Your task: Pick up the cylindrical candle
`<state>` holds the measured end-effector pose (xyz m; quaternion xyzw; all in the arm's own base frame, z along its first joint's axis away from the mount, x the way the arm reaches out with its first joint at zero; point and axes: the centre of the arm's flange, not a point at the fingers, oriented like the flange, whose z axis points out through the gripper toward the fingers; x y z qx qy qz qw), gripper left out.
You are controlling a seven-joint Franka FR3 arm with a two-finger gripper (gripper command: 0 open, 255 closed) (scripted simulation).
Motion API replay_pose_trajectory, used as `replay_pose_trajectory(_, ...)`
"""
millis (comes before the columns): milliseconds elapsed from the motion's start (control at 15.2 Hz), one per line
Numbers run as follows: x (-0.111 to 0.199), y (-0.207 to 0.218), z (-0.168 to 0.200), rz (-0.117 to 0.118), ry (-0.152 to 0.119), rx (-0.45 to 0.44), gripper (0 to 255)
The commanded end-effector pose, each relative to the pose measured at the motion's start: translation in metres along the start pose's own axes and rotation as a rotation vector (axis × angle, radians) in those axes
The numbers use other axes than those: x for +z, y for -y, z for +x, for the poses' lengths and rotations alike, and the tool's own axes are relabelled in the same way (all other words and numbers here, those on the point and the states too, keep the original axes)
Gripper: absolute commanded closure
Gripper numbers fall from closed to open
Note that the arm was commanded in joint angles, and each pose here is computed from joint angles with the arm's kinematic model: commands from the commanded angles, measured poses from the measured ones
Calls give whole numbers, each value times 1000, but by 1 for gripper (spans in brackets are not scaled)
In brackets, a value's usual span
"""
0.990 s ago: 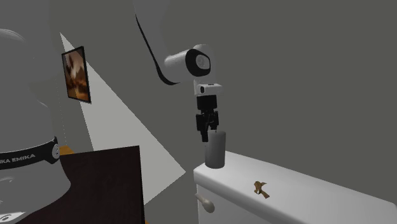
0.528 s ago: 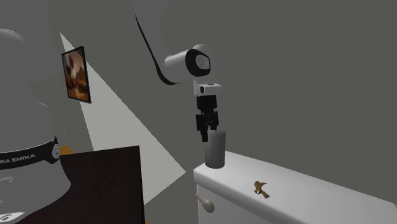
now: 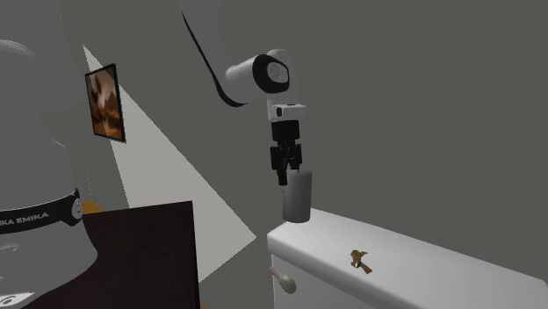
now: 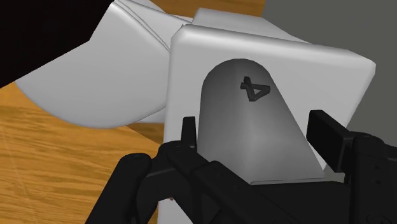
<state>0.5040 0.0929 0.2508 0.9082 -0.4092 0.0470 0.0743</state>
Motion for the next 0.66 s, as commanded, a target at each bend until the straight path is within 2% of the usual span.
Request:
replay_pose_trajectory(0, -12, 0, 1, 0, 0, 0, 255)
replay_pose_trajectory(462, -48, -4, 7, 0, 0, 0, 255)
replay_pose_trajectory(594, -49, -4, 7, 0, 0, 0, 255)
